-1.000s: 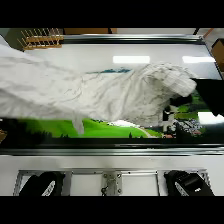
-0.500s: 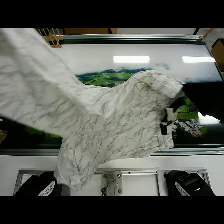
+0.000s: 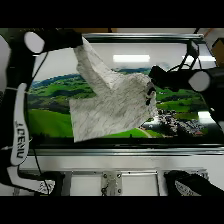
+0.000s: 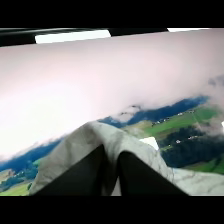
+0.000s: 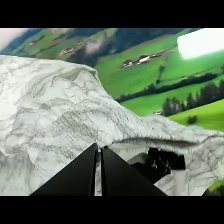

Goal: Fold the clothes and pants, and hang the long-sleeved shirts on hangers.

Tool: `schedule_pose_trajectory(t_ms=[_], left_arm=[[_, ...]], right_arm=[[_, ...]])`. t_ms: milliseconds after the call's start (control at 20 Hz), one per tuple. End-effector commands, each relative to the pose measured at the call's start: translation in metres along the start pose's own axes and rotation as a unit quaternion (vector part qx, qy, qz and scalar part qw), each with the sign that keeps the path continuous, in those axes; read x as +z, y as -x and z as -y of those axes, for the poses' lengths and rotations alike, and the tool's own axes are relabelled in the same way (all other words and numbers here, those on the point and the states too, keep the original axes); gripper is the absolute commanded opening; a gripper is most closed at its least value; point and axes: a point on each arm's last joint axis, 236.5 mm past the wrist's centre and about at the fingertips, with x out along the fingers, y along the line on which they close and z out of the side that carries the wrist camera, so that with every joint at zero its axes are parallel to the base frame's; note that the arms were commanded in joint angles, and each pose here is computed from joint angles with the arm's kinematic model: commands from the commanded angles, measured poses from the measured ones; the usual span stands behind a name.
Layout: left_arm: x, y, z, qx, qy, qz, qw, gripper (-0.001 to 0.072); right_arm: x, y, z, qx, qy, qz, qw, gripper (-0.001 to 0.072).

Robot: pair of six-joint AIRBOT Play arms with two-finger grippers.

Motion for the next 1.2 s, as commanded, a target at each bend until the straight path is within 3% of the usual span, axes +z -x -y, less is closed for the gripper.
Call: schedule_pose_trajectory(t_ms=[0,50,150,350,450,650,900,1000,1150], left_arm=[[-0.038,-0.056,-0.011,0.001,0.003,-0.047,0.999,0.0657],[-0.039,-0.055,-0.017,0.004,0.006,-0.056,0.998,0.0663],[-0.044,-0.041,-0.041,0.02,0.036,-0.079,0.996,0.0663],[-0.107,0.021,-0.096,0.07,0.117,-0.176,0.975,0.0663],[-0.17,0.052,-0.107,0.09,0.154,-0.235,0.956,0.0663],[-0.329,0.107,-0.098,0.119,0.254,-0.347,0.895,0.0663],[-0.416,0.12,-0.069,0.097,0.46,-0.315,0.825,0.0663],[-0.43,0.119,-0.067,0.099,0.488,-0.305,0.812,0.0663],[-0.428,0.108,-0.065,0.086,0.488,-0.285,0.82,0.0662]], right_arm=[[0.036,-0.066,0.049,-0.026,-0.02,0.026,0.999,0.0384],[0.048,-0.068,0.054,-0.015,-0.026,0.039,0.999,0.0659],[0.069,-0.052,0.057,0.006,-0.019,0.064,0.998,0.0664],[0.075,0.019,0.062,-0.005,0.081,0.081,0.993,0.0663],[0.042,0.047,0.065,-0.012,0.122,0.051,0.991,0.0662],[-0.023,0.079,0.07,0.011,0.111,0.023,0.993,0.0661],[-0.06,0.102,0.058,0.062,0.09,0.029,0.994,0.0662],[-0.061,0.109,0.052,0.073,0.089,0.037,0.993,0.0661],[-0.062,0.112,0.046,0.087,0.084,0.038,0.992,0.0661]])
